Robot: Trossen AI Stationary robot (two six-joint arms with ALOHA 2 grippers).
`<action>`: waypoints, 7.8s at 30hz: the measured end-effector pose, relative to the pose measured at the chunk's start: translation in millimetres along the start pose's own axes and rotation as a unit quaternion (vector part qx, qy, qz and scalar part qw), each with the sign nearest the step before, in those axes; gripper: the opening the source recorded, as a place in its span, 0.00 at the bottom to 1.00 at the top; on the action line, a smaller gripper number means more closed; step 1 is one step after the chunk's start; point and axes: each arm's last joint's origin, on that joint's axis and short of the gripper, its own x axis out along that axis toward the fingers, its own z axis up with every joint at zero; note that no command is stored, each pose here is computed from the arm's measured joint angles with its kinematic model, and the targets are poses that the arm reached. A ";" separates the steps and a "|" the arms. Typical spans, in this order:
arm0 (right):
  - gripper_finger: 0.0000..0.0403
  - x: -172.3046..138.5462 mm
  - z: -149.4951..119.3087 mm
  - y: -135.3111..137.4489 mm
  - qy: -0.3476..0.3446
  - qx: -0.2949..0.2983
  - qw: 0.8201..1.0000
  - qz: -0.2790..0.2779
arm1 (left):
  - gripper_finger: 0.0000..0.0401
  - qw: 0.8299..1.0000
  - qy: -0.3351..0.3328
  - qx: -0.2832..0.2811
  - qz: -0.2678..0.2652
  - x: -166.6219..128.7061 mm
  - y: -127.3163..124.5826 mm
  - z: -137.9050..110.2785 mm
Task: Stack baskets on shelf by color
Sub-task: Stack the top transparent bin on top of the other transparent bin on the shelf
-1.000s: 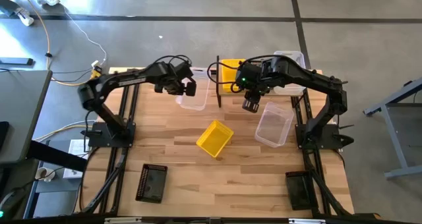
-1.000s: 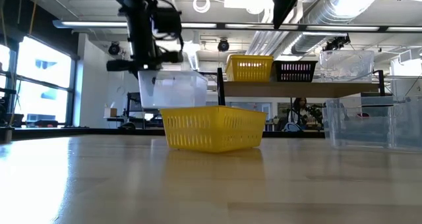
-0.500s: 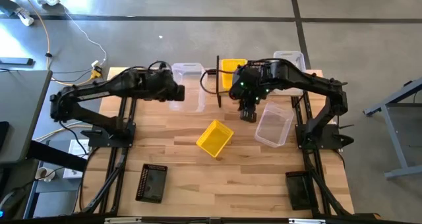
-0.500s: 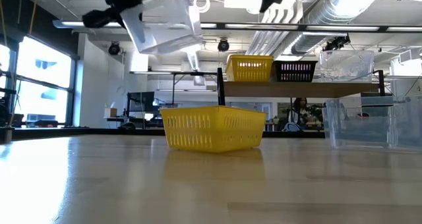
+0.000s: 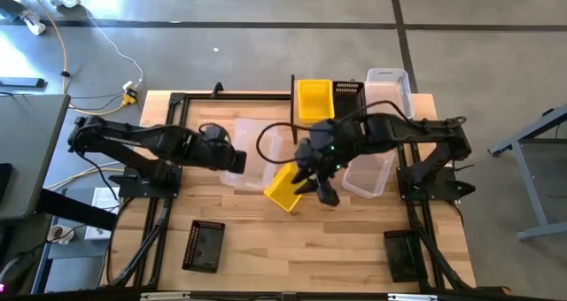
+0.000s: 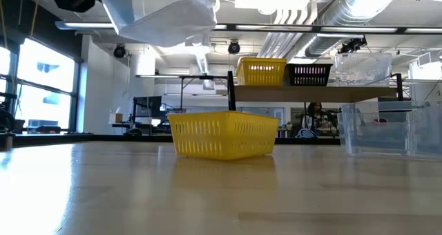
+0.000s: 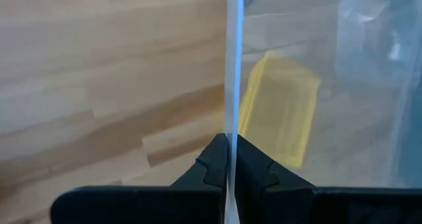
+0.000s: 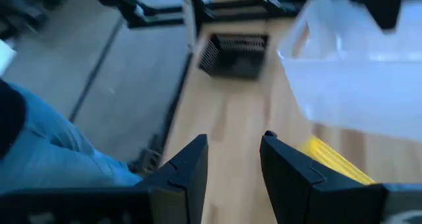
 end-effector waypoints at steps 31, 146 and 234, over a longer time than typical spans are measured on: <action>0.31 46.3 30.2 38.6 -0.183 -0.052 0.982 -0.018 | 0.00 0.993 0.049 -0.006 0.104 55.1 -24.8 -53.8; 0.00 89.8 -60.0 36.7 0.226 0.030 0.934 -0.277 | 0.39 0.984 -0.011 0.146 -0.101 43.2 -53.2 -12.6; 0.00 -226.0 -183.6 -98.9 0.305 -0.008 0.882 -0.359 | 0.39 0.974 -0.014 0.211 -0.085 64.0 -39.0 49.1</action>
